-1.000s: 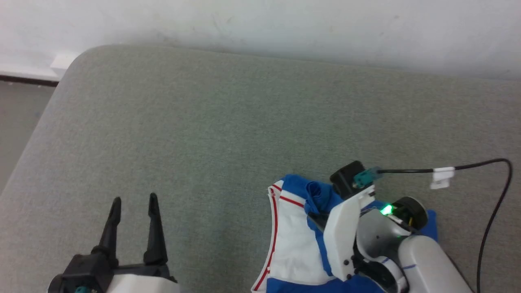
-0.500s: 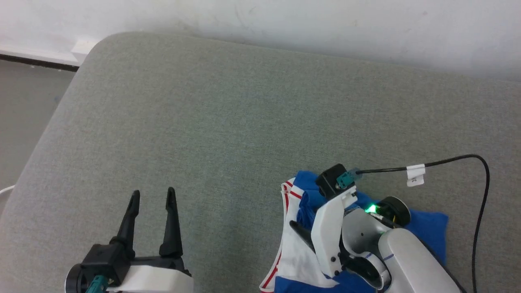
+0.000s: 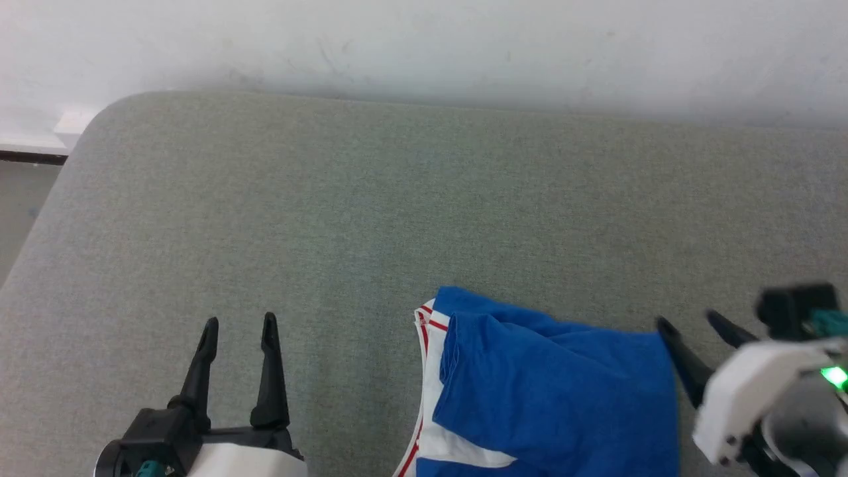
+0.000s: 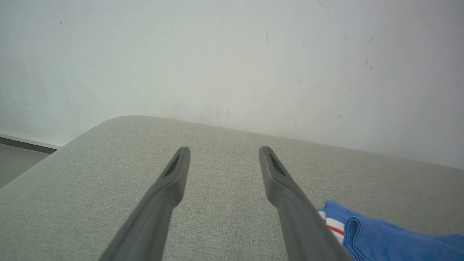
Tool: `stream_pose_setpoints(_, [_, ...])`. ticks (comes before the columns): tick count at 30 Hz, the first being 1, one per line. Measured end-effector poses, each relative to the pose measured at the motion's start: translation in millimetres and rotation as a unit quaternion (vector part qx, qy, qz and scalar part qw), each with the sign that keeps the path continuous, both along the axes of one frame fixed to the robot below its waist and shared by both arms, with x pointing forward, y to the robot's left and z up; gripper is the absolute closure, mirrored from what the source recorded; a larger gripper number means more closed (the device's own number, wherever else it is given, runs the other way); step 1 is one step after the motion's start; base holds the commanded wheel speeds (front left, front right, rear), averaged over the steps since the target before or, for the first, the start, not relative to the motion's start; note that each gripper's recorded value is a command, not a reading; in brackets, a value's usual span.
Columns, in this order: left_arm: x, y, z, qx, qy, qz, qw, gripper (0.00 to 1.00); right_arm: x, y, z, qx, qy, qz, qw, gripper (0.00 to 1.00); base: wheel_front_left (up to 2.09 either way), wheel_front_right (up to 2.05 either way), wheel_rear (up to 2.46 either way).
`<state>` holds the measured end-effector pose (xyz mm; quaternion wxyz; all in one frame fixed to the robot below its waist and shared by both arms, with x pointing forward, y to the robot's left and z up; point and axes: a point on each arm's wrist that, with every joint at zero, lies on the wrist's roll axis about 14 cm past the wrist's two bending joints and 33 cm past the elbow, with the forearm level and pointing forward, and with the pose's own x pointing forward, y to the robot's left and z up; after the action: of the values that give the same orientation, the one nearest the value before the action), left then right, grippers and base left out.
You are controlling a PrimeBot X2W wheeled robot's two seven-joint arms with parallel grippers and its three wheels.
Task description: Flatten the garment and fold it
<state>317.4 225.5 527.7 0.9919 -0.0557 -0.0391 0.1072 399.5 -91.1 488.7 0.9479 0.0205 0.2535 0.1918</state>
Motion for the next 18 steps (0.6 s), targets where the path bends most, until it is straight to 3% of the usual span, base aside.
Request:
stream_pose_setpoints(2, [3,-2,-2,0.001,0.003,-0.006,1.0,0.0,-18,-34,-14,-0.002,0.019,-0.052,0.998,0.0,0.0,0.0,0.0])
stream_pose_setpoints(8, [10,-5,-12,0.003,0.024,-0.014,1.0,0.0,-36,-57,-45,0.004,0.061,-0.094,0.994,0.0,0.0,0.0,0.0])
stream_pose_setpoints(18, [18,-2,-23,0.013,0.047,-0.013,0.999,0.0,-48,-30,-103,0.03,0.166,-0.064,0.984,0.0,0.0,0.0,0.0])
